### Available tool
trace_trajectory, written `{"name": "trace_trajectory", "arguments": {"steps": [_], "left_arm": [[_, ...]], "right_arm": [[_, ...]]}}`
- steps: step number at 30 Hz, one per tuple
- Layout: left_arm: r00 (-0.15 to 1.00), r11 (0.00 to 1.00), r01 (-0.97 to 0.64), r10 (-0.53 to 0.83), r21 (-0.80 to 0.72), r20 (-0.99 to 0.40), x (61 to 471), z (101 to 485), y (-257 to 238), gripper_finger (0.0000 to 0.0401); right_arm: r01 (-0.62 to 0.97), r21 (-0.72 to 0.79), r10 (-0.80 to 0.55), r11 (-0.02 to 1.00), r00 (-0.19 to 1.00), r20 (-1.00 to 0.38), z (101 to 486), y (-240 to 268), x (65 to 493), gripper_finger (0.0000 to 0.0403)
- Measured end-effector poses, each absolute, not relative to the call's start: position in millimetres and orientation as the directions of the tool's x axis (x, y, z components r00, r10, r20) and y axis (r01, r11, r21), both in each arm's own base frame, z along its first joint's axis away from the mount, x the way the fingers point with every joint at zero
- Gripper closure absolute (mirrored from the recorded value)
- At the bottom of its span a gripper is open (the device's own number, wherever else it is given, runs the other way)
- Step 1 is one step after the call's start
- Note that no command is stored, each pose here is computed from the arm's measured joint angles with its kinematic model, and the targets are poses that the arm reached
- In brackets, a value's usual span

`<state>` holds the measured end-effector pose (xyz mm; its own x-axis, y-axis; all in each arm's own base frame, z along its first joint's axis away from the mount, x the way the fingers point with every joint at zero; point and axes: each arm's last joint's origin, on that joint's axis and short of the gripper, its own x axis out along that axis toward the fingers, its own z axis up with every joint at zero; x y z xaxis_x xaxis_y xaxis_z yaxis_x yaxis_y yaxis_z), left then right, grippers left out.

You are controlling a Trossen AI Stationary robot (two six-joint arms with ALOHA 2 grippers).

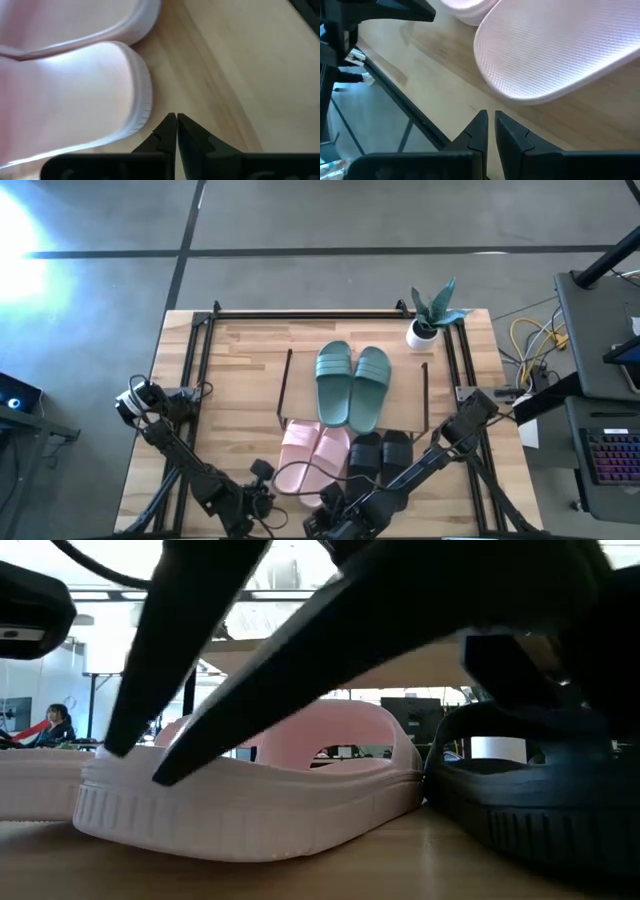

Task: Pick and place slides into the shelf
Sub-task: Adjust the pink slides under the shelf

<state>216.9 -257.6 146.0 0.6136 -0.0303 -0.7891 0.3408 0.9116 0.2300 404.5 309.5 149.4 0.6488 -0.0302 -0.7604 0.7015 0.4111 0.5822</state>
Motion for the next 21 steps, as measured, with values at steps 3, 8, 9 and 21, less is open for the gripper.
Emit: {"name": "trace_trajectory", "arguments": {"steps": [3,8,9,21], "left_arm": [[0.628,0.912,0.325,-0.010,0.251,-0.778,217,146,-257,0.0401],[0.637,0.912,0.315,0.004,0.264,-0.771,218,146,-256,0.0401],[0.637,0.912,0.315,0.003,0.264,-0.771,218,146,-256,0.0401],[0.639,0.915,0.303,0.012,0.266,-0.769,220,146,-254,0.0401]], "right_arm": [[0.696,0.596,-0.027,0.401,0.659,-0.752,148,307,408,0.0376],[0.708,0.588,-0.040,0.392,0.652,-0.758,141,299,412,0.0376],[0.707,0.586,-0.042,0.396,0.651,-0.758,141,298,413,0.0376],[0.742,0.515,-0.092,0.430,0.604,-0.792,142,289,413,0.0376]]}}
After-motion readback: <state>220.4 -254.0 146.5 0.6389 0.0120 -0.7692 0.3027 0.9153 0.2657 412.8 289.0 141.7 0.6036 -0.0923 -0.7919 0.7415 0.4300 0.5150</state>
